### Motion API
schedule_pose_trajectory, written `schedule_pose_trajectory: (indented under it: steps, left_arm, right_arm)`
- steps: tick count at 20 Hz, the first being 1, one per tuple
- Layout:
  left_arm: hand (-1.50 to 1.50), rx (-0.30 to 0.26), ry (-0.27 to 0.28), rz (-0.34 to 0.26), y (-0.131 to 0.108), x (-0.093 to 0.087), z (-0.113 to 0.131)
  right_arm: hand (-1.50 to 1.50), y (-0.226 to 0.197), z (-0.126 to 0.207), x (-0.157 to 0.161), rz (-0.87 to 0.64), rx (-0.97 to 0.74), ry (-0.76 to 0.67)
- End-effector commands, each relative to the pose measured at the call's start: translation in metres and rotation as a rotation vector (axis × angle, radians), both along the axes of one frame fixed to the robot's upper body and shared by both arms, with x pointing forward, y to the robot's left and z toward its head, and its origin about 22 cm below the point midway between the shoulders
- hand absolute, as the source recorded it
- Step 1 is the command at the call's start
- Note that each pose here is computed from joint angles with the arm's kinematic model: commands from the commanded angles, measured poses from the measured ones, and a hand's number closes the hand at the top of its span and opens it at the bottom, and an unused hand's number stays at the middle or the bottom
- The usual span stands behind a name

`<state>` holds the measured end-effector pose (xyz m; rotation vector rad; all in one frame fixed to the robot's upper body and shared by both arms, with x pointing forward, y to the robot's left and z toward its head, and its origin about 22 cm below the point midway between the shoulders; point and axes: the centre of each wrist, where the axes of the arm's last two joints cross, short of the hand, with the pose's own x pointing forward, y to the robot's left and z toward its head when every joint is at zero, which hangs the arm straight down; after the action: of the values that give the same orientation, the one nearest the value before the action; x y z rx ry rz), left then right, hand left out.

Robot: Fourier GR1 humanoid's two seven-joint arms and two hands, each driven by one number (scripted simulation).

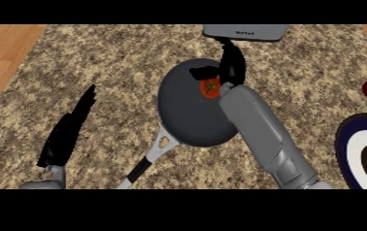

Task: Pick the tomato from the plate and place it in the pan

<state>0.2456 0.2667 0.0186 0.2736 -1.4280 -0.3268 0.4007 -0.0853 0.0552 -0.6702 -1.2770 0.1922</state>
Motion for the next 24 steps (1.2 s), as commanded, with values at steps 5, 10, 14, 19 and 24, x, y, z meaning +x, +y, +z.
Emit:
schedule_pose_trajectory:
  steps: [5, 10, 14, 19, 24]
  left_arm:
    - [0.00, -0.021, 0.026, 0.005, -0.001, -0.013, -0.022]
    - [0.00, 0.005, 0.024, 0.073, 0.000, -0.014, -0.013]
    - [0.00, 0.011, 0.020, 0.109, 0.017, -0.023, -0.012]
    - [0.00, 0.001, 0.051, 0.115, 0.017, -0.030, -0.012]
    - [0.00, 0.007, 0.029, 0.125, 0.016, -0.020, -0.023]
  right_arm:
    - [-1.50, -0.002, 0.009, 0.010, -0.242, 0.121, -0.274]
    - [-1.50, -0.026, -0.004, 0.006, -0.396, 0.189, -0.325]
    - [-1.50, -0.065, -0.028, -0.024, -0.427, 0.217, -0.367]
    - [-1.50, -0.110, -0.037, -0.073, -0.385, 0.150, -0.410]
    - [-1.50, -0.171, -0.031, -0.123, -0.382, 0.089, -0.399]
